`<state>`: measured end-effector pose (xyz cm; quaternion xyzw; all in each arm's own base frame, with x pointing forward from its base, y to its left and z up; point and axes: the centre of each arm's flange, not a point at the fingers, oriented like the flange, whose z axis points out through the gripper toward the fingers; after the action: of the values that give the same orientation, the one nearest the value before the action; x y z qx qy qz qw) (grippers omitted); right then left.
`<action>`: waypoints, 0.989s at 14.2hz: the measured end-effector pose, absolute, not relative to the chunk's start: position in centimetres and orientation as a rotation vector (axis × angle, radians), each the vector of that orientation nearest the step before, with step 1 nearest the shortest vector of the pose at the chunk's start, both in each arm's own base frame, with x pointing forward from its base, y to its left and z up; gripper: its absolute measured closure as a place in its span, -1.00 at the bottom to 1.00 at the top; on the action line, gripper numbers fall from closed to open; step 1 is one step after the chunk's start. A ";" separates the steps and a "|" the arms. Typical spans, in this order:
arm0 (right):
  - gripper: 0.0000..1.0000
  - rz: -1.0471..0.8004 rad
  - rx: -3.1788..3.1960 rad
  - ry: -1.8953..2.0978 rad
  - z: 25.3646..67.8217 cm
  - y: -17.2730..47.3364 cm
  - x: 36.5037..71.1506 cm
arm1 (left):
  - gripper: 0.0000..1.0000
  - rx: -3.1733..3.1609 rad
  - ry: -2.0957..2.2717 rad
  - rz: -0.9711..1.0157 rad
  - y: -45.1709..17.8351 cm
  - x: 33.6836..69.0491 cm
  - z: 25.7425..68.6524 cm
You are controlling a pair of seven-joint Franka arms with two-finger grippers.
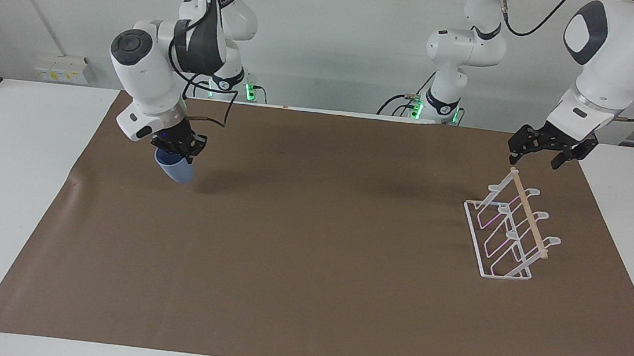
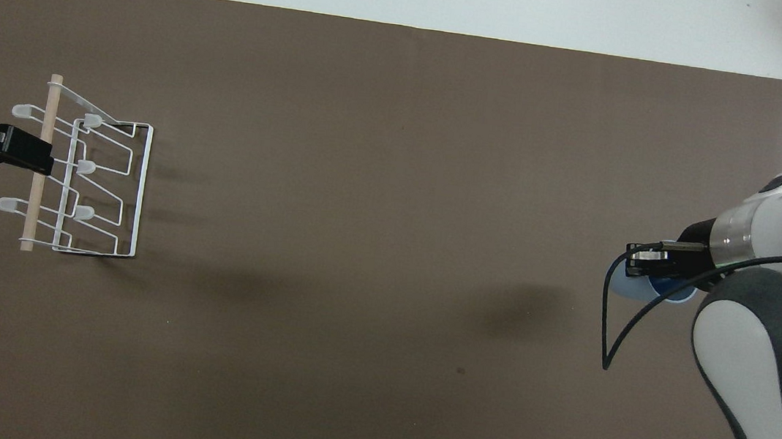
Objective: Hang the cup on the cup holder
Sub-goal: 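Carry the sideways cup with the right gripper toward the left gripper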
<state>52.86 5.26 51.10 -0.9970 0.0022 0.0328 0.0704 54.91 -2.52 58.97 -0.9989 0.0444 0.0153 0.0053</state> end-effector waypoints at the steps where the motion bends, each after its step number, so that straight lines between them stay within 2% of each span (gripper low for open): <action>1: 0.90 0.100 -2.959 0.012 51.8 5.9 52.6 | -1.00 -3.127 0.139 0.048 -2.5 54.9 59.0; 10: 0.90 0.099 -2.543 -0.057 55.2 14.8 50.6 | -1.00 -3.127 0.139 0.048 -2.5 54.9 59.0; 14: 0.90 0.083 -2.271 0.000 57.0 16.5 50.7 | -1.00 -3.127 0.139 0.048 -2.5 54.9 59.0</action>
<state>50.71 16.53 57.05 -0.9065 -0.0002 0.0331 0.4209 54.91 -2.52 58.97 -0.9989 0.0444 0.0152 0.0053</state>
